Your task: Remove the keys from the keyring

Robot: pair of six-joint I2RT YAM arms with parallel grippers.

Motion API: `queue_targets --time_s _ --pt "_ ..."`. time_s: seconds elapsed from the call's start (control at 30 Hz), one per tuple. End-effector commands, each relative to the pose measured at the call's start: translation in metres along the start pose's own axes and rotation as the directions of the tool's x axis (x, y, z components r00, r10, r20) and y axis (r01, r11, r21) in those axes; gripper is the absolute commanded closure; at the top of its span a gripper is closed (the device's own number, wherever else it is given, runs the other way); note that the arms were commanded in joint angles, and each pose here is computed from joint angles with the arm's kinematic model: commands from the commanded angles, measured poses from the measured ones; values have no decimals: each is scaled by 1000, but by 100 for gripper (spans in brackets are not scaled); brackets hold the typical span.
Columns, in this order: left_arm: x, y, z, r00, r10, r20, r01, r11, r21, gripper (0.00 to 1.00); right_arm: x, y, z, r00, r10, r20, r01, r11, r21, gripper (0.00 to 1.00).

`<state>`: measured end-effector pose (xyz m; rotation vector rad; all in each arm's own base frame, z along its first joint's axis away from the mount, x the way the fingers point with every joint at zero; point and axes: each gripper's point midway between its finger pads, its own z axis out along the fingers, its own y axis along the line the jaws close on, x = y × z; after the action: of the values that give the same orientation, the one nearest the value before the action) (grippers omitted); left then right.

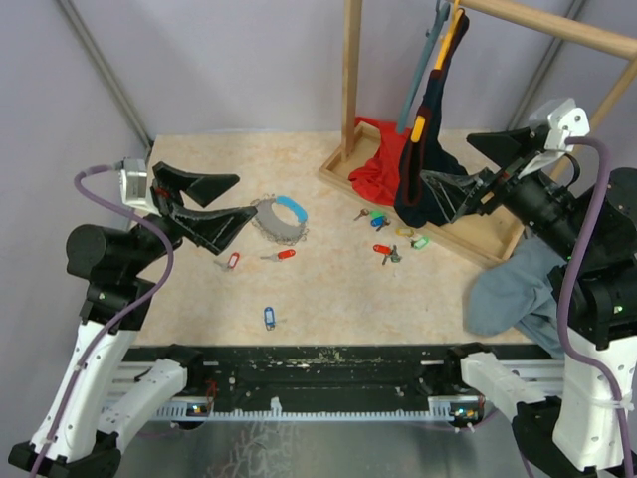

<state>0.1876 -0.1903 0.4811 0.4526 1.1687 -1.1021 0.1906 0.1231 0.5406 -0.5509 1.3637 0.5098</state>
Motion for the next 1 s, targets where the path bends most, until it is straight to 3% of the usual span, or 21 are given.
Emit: queue_targets --time_s 0.0,0.97 --pt "-7 -12 -6 1000 30 4 -30 999 21 0 -2 1 -1 1000 25 8 -25 1000 2 1" --pt "9 -4 -9 1000 19 -20 -18 1000 10 0 14 -4 6 999 36 -15 -36 999 13 1"
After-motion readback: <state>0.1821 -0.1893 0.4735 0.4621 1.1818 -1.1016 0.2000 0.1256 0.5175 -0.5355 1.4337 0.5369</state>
